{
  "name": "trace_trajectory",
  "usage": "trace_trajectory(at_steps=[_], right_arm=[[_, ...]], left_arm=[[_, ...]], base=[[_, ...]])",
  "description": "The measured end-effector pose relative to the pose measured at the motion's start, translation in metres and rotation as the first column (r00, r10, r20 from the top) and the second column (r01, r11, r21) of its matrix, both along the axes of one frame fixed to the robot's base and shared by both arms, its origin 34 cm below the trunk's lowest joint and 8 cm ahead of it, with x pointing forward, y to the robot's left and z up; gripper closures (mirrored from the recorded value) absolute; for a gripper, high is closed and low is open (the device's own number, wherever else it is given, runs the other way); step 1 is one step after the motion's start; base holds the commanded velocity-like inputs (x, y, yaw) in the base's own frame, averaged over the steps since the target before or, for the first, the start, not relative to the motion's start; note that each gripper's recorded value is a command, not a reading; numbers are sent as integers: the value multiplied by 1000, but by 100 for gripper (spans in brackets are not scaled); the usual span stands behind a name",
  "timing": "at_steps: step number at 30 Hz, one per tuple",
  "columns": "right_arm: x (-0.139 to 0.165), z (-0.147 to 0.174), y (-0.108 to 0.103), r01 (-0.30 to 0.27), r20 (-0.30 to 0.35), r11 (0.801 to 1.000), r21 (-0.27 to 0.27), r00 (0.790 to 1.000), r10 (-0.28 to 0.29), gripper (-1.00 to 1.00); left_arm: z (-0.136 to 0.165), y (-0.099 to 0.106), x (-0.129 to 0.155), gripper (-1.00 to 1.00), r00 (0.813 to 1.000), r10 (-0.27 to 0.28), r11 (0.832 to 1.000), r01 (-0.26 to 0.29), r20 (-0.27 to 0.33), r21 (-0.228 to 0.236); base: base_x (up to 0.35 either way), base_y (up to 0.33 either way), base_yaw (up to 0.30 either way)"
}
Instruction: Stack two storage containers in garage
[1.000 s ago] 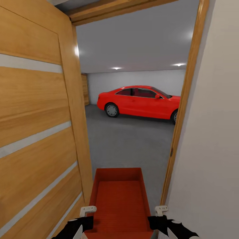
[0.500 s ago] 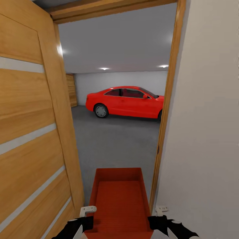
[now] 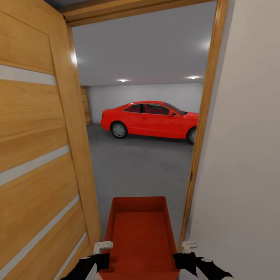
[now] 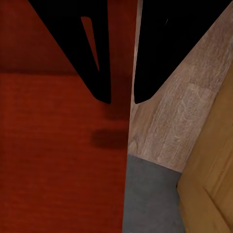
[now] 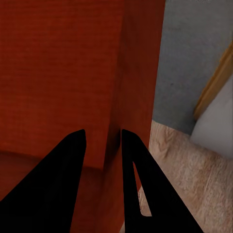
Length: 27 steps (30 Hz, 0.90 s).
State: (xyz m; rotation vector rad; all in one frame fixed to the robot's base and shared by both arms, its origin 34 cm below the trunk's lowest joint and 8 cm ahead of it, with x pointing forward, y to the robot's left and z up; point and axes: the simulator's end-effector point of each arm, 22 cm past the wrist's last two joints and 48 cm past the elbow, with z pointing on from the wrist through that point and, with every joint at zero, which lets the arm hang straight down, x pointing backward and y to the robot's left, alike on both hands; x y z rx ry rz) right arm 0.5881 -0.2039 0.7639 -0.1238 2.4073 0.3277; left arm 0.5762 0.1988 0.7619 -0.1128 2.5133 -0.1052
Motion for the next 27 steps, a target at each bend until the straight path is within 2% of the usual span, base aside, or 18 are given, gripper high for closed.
trace_trajectory(at_steps=[11, 27], right_arm=[[0, 0, 0, 0, 0, 1000, 0, 1000, 0, 100], [0, 0, 0, 0, 0, 1000, 0, 1000, 0, 100]], left_arm=[[0, 0, 0, 100, 1000, 0, 1000, 0, 0, 0], [0, 0, 0, 100, 1000, 0, 1000, 0, 0, 0]], base=[[16, 221, 0], [0, 13, 0]])
